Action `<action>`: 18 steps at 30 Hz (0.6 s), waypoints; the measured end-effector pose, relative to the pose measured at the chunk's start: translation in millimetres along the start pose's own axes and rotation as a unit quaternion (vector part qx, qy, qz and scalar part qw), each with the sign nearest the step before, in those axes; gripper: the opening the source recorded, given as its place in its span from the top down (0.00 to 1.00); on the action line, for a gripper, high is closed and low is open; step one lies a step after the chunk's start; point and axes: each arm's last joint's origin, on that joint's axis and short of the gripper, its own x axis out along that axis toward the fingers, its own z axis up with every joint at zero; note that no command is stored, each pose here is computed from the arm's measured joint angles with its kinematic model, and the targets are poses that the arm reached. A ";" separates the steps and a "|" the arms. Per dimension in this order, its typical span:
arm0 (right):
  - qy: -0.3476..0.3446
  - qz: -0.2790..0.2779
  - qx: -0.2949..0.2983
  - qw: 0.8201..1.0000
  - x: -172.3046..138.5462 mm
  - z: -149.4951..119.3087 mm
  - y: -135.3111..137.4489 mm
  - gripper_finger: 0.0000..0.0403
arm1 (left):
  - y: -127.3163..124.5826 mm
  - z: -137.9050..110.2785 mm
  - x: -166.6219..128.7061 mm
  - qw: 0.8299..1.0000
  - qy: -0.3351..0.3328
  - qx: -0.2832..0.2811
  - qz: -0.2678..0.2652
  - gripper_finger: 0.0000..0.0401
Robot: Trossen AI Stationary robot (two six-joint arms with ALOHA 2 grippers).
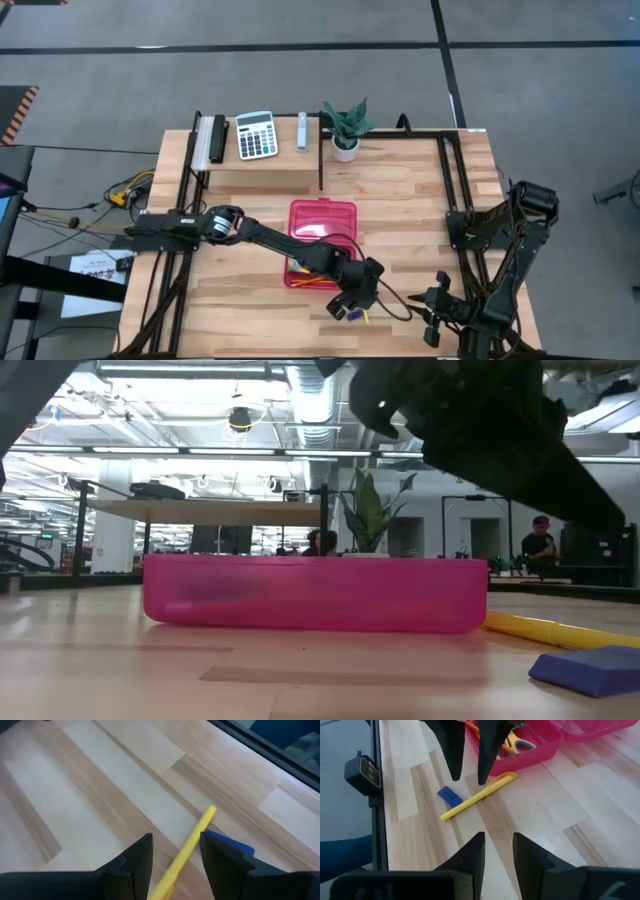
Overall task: Pack school essentials
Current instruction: Put the yellow pen into the red supply box
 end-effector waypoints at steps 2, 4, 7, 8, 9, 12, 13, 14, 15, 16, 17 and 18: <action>0.000 0.000 0.000 1.000 0.0 0.0 0.0 0.73 | 2.7 -4.3 4.1 1.000 -0.001 0.000 -0.009 0.63; 0.001 0.001 0.000 1.000 -0.3 -0.2 0.1 0.73 | 3.1 -9.1 7.9 1.000 0.010 -0.004 -0.014 0.63; 0.001 0.001 -0.001 1.000 -0.7 -0.6 0.1 0.73 | 3.1 -16.1 18.1 1.000 0.020 -0.004 -0.015 0.63; 0.001 0.002 -0.002 1.000 -1.3 -1.0 0.1 0.73 | 1.8 -19.0 20.0 0.999 0.030 -0.003 -0.018 0.63; 0.001 0.002 -0.002 1.000 -1.3 -1.0 0.1 0.73 | 1.2 -20.4 23.4 0.999 0.032 0.000 -0.014 0.63; 0.001 0.002 -0.003 1.000 -1.4 -1.1 0.1 0.73 | -1.2 -22.5 27.0 0.999 0.049 0.009 -0.001 0.63; 0.001 0.002 -0.004 1.000 -1.4 -1.1 0.0 0.73 | -2.1 -22.8 27.2 0.999 0.051 0.014 -0.003 0.63; 0.001 0.002 -0.004 1.000 -1.6 -1.3 0.1 0.73 | -3.4 -22.7 27.4 0.998 0.053 0.020 -0.005 0.63; 0.001 0.003 -0.004 1.000 -1.6 -1.3 0.1 0.73 | -4.2 -23.1 27.3 0.998 0.057 0.025 -0.006 0.64; 0.001 0.002 -0.004 1.000 -1.4 -1.2 0.1 0.73 | -5.0 -23.6 27.3 0.998 0.064 0.028 -0.003 0.65; 0.001 0.002 -0.004 1.000 -1.4 -1.2 0.1 0.73 | -5.4 -24.3 27.3 0.997 0.069 0.031 -0.002 0.66; 0.001 0.002 -0.004 1.000 -1.4 -1.2 0.1 0.73 | -5.8 -24.7 27.1 0.997 0.072 0.033 -0.003 0.68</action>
